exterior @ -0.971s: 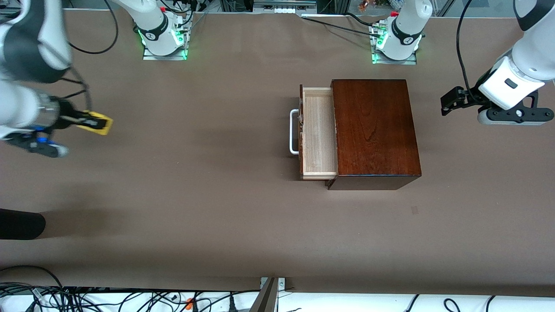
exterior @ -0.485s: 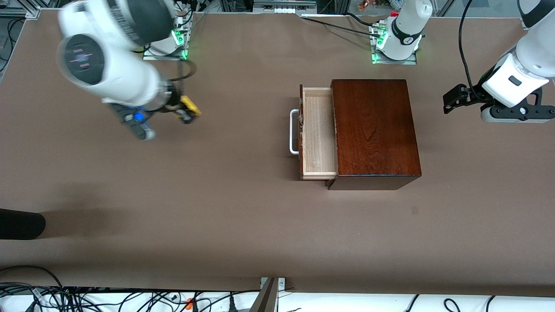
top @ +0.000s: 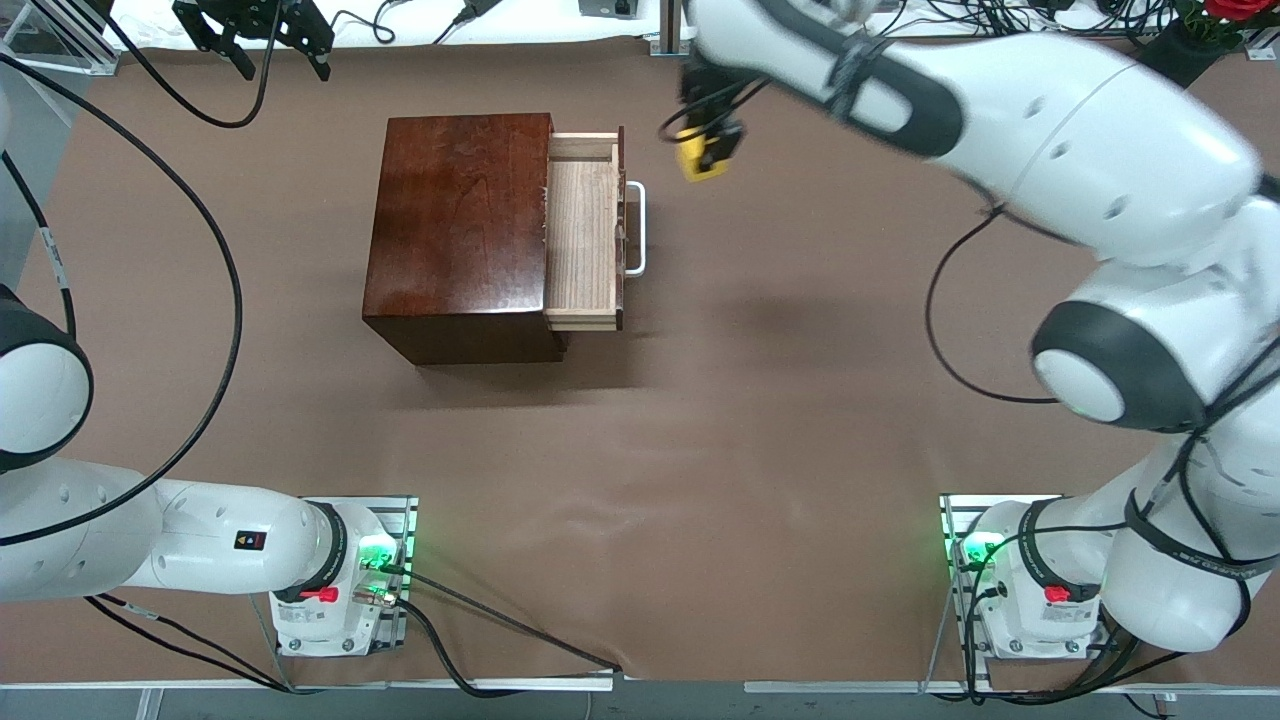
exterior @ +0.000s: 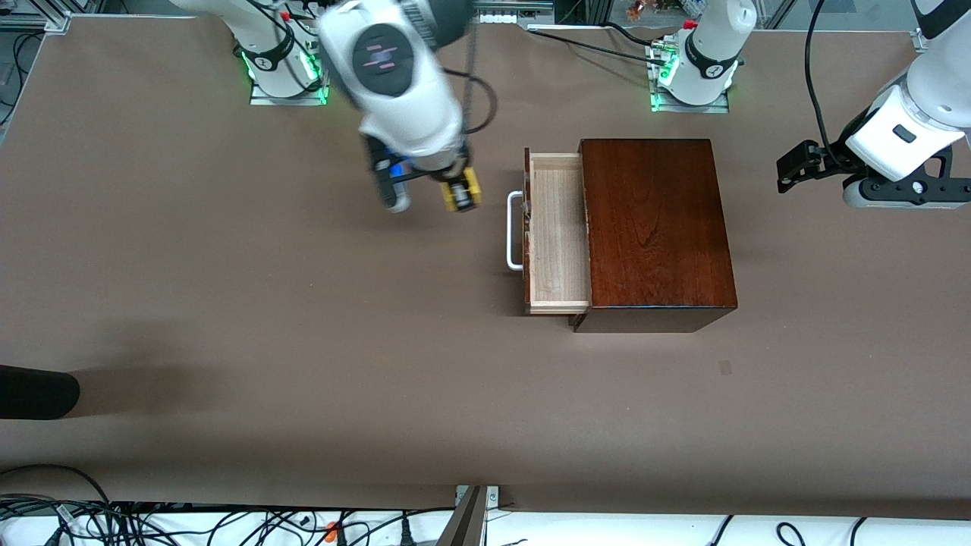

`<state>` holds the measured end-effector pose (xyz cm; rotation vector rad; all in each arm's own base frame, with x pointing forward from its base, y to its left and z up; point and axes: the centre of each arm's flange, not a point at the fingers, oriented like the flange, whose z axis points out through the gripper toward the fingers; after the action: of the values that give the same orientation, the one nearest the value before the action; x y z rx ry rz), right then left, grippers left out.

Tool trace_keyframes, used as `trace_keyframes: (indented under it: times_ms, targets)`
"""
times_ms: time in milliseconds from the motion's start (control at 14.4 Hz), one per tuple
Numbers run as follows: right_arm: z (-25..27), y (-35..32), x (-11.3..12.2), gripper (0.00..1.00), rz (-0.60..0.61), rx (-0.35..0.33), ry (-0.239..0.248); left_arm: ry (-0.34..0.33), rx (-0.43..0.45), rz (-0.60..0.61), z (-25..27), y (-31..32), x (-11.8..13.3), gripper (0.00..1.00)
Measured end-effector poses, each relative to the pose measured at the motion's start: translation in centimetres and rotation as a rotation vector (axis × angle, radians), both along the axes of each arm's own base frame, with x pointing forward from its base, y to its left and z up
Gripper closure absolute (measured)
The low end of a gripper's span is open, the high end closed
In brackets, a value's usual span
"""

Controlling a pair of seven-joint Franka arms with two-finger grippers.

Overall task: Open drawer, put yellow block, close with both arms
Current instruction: 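Carry the yellow cube with the right gripper over the open drawer, then lower the cube into the drawer and open the right gripper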

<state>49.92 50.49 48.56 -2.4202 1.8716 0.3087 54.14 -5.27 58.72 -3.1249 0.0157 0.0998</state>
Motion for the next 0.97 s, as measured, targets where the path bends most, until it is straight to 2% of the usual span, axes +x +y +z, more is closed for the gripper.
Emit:
trace_keyframes:
  times_ms: [139,416,763,971]
  targets:
    - [-1.4,3.7,-1.0,0.44,-0.077,0.017,-0.008,0.000,0.000,-0.001,0.0,0.0,0.0,0.00]
    - [-4.8,7.0,-0.9,0.44,-0.186,0.050,-0.023,0.002,0.000,-0.004,0.0,0.0,0.0,0.00]
    - [-10.7,10.0,-2.0,0.44,-0.203,0.045,-0.025,0.002,0.000,-0.001,0.0,0.3,0.0,0.00]
    - [-11.9,11.0,-2.5,0.44,-0.202,0.050,-0.028,0.002,0.000,-0.002,0.0,0.3,0.0,0.00]
